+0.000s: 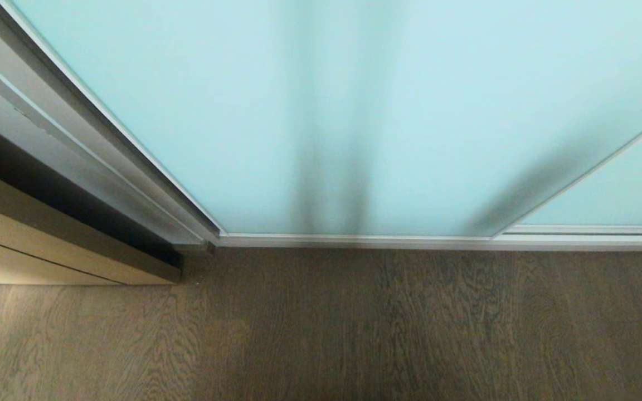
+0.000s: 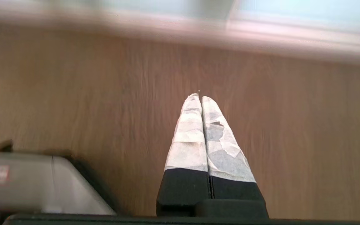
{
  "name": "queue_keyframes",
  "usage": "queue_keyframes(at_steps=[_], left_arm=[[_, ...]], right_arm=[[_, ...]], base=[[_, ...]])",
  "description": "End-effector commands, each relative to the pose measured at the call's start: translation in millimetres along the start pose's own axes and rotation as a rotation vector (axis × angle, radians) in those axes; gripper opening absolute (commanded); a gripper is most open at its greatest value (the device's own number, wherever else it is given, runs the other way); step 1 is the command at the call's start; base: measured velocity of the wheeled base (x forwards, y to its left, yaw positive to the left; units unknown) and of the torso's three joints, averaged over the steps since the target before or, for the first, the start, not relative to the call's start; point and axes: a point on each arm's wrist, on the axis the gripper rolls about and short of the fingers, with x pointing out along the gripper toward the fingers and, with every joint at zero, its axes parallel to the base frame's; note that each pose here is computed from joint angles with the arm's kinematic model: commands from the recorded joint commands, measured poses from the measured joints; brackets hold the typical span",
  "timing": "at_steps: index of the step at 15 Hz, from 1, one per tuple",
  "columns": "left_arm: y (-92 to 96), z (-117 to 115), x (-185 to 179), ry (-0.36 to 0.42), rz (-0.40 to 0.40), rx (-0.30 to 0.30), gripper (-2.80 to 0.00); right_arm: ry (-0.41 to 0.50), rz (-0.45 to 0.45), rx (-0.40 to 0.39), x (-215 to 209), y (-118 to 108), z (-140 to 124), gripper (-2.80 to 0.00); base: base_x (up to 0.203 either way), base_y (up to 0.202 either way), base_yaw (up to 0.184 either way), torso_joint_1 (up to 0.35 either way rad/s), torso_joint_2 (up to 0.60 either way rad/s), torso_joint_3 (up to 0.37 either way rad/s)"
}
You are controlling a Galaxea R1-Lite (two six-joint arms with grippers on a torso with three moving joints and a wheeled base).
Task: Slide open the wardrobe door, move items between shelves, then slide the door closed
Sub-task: Close the door, then open the door
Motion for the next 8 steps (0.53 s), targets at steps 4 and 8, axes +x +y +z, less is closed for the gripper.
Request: queue_keyframes(at_steps=[4, 8], left_arm=[[0.0, -0.4, 0.2, 0.003, 0.0, 0.001, -2.8], [0.0, -0.4, 0.2, 0.003, 0.0, 0.001, -2.8]], right_arm=[[0.003, 0.019, -0.014, 0.7, 0.9, -10.0, -2.8], [0.0, 0.018, 0.0, 0.7, 0.9, -9.7, -2.8]], base=[[0.0, 0.0, 0.0, 0.0, 0.0, 0.0], [0.0, 0.0, 0.0, 0.0, 0.0, 0.0]])
